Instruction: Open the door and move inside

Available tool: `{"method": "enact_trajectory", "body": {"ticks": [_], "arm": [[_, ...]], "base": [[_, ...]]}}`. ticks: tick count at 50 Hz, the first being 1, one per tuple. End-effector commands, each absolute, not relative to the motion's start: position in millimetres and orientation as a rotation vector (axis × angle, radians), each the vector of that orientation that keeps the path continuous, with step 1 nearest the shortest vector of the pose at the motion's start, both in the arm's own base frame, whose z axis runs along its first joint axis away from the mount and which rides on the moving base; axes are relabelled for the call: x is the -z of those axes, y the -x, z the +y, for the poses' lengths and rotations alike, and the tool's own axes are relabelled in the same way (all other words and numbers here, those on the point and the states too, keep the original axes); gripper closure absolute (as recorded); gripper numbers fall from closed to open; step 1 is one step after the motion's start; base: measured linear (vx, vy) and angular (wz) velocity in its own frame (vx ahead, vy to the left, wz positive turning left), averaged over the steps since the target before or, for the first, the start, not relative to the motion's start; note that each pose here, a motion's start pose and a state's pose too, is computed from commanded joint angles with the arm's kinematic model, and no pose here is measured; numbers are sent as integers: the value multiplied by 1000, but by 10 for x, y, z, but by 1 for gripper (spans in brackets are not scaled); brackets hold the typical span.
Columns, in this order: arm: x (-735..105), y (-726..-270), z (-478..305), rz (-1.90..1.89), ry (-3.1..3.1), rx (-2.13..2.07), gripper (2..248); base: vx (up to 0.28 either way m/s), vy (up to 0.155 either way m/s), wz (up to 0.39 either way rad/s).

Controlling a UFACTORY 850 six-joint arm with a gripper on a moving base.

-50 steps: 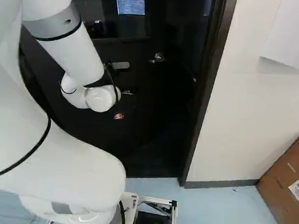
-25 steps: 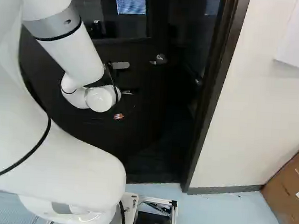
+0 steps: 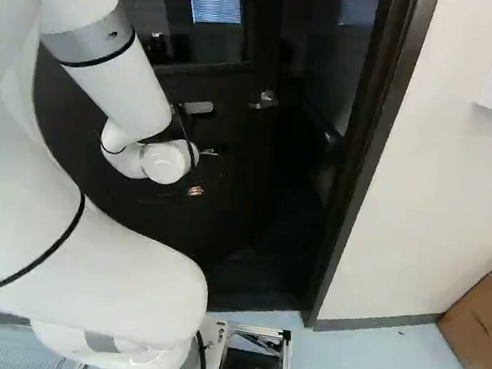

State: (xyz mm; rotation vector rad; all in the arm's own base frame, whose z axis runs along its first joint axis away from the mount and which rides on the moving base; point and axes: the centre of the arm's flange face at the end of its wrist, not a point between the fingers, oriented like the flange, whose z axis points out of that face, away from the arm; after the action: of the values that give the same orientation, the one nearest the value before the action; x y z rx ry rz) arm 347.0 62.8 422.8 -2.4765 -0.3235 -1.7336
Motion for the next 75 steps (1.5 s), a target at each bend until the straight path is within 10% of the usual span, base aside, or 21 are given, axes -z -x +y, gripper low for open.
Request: {"method": "enact_trajectory", "body": {"ticks": [75], "arm": [[-4265,-4347,1320,-295,2436,1681,3]], "base": [[-2,-1,-2]]}}
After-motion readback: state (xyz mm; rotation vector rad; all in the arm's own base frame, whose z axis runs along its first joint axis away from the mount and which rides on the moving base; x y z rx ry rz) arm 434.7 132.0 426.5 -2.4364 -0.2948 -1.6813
